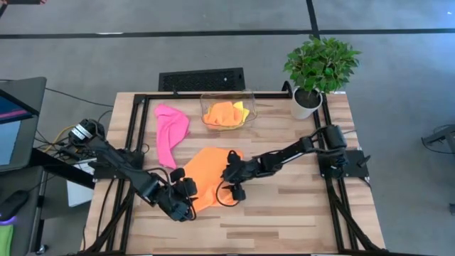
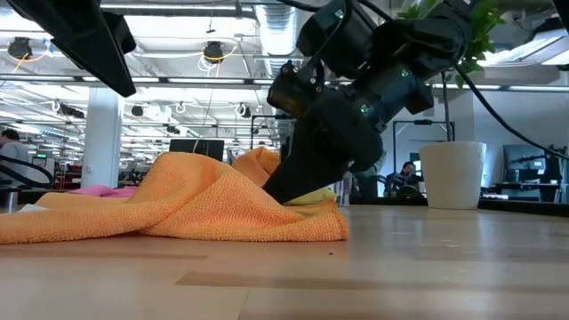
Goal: Fold microfiber towels
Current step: Fold the orange towel
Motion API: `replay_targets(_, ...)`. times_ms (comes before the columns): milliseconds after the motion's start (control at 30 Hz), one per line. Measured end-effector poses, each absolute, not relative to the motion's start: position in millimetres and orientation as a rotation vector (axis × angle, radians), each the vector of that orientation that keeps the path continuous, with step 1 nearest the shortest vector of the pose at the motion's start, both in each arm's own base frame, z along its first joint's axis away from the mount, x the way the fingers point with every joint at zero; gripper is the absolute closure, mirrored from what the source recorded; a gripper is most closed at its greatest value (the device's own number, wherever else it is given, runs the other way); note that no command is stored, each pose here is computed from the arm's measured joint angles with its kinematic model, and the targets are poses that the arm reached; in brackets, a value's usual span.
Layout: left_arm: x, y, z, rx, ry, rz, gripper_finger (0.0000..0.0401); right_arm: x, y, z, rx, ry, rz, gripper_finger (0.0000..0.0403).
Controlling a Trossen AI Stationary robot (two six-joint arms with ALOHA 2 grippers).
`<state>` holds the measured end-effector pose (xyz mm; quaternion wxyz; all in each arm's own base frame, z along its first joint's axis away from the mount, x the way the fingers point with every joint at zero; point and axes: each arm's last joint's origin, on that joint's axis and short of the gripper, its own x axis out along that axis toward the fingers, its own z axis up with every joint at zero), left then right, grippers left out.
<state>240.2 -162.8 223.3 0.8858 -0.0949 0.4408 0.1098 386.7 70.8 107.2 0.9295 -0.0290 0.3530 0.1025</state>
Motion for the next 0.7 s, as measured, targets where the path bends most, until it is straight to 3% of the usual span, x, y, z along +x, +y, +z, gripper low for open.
replay_targets(267, 240.1, -162.8, 223.2, -0.199, 0.917, 0.229, 0.0278, 384.1, 70.1, 107.3, -0.08, 0.758, 0.215, 0.0176)
replay_targets(700, 240.1, -162.8, 223.1, -0.197, 0.919, 0.228, 0.0278, 383.1, 70.9, 106.5, -0.093, 0.768, 0.213, 0.0338)
